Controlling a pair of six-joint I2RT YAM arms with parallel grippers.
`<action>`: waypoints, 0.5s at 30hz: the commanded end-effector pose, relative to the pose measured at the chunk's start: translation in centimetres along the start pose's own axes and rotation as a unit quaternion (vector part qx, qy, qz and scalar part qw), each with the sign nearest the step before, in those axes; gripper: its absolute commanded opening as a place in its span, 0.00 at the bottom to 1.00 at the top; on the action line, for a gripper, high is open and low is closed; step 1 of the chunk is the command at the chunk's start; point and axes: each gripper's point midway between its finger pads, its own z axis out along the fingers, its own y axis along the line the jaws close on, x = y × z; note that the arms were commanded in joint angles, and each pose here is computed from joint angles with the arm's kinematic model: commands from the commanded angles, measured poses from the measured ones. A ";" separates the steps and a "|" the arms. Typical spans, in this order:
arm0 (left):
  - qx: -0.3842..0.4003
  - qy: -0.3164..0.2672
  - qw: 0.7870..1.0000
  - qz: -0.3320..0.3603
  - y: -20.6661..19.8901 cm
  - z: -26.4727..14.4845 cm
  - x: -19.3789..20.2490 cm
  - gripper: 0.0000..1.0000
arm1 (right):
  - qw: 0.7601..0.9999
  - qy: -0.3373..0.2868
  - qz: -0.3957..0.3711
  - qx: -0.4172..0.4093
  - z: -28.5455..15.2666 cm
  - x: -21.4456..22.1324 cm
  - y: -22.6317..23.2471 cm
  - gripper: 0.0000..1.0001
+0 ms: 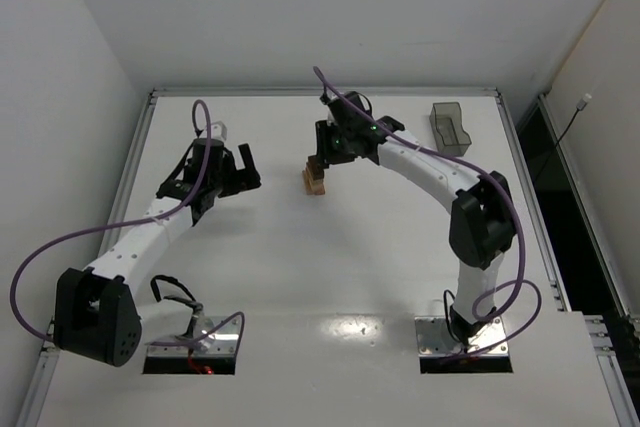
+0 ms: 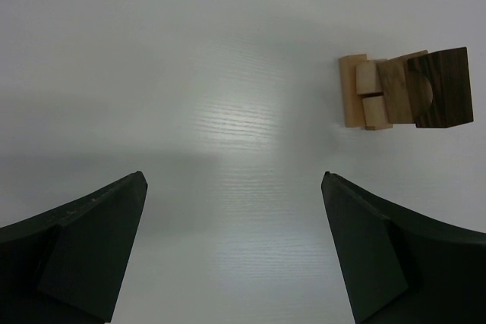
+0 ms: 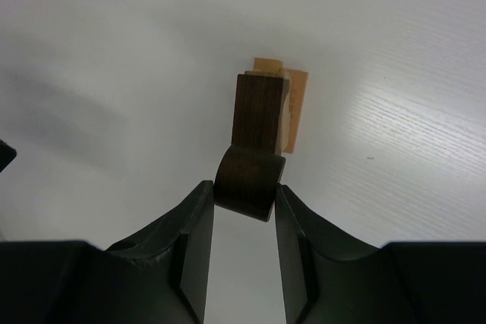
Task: Build the wood block tower
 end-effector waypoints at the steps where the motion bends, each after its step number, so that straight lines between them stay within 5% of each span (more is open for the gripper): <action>1: 0.010 -0.021 1.000 -0.004 -0.2 -0.1 -1.8 1.00 | 0.999 -0.047 -0.019 -0.004 -0.3 -3.2 0.9 0.00; 15: 0.017 -0.023 1.000 -0.013 -0.4 -0.1 -2.0 1.00 | 0.998 -0.037 -0.041 -0.017 1.8 -2.5 1.8 0.00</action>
